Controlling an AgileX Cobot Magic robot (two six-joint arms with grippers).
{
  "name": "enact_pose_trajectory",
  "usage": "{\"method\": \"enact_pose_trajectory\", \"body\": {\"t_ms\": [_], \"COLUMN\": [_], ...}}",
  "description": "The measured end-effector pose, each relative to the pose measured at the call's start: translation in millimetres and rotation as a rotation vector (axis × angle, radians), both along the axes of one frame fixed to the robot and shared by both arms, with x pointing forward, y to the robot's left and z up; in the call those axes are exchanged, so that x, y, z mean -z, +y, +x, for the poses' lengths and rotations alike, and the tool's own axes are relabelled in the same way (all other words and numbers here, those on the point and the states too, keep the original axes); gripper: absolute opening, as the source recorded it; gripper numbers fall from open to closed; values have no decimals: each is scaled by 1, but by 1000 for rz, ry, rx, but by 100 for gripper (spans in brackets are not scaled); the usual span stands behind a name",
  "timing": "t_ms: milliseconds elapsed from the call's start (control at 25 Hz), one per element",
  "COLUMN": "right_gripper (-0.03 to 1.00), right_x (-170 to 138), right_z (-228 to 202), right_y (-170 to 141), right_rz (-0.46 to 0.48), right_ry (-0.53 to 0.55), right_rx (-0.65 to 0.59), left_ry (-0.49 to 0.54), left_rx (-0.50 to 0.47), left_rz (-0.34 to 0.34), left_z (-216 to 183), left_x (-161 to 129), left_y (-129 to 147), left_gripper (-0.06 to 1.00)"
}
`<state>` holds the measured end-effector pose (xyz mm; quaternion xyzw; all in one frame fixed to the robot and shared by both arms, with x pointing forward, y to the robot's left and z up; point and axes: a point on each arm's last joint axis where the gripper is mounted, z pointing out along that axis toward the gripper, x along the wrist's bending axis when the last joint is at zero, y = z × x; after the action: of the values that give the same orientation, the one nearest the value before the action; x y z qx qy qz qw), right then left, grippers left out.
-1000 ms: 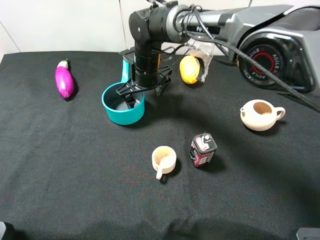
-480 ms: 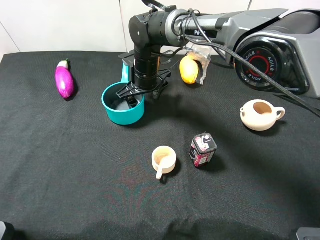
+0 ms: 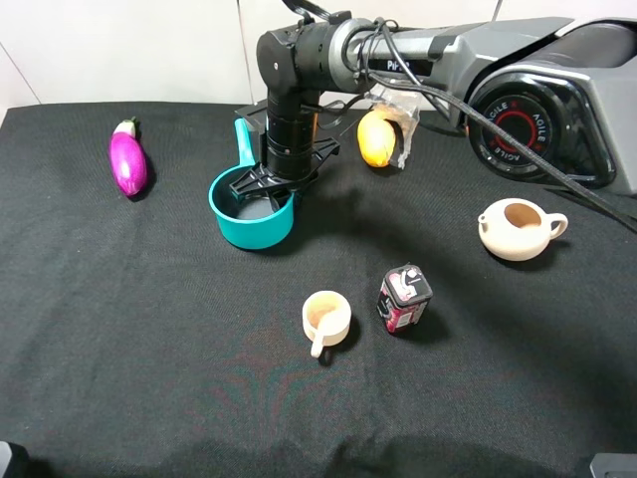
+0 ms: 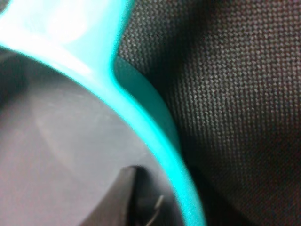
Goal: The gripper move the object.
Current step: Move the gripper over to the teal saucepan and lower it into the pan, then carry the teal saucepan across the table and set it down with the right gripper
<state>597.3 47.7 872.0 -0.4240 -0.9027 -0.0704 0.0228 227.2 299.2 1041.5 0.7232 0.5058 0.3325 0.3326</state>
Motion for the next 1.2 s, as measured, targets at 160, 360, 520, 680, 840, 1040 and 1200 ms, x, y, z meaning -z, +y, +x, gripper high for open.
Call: {"method": "enact_pose_trajectory", "body": {"t_ms": [160, 360, 520, 680, 840, 1040, 1200], "right_gripper": [0, 0, 0, 0, 0, 0, 0], "right_x": [-1, -1, -1, -3, -15, -32, -39], "right_z": [0, 0, 0, 0, 4, 7, 6], "right_y": [1, 1, 1, 2, 5, 8, 8], "right_rz": [12, 14, 14, 15, 25, 34, 26], "right_ry": [5, 4, 4, 4, -4, -10, 0], "right_rx": [4, 3, 3, 2, -2, -9, -14], "left_ry": [0, 0, 0, 0, 0, 0, 0], "left_rx": [0, 0, 0, 0, 0, 0, 0], "left_rz": [0, 0, 0, 0, 0, 0, 0], "left_z": [0, 0, 0, 0, 0, 0, 0], "left_x": [0, 0, 0, 0, 0, 0, 0], "left_y": [0, 0, 0, 0, 0, 0, 0], "left_gripper": [99, 99, 99, 99, 99, 99, 99]}}
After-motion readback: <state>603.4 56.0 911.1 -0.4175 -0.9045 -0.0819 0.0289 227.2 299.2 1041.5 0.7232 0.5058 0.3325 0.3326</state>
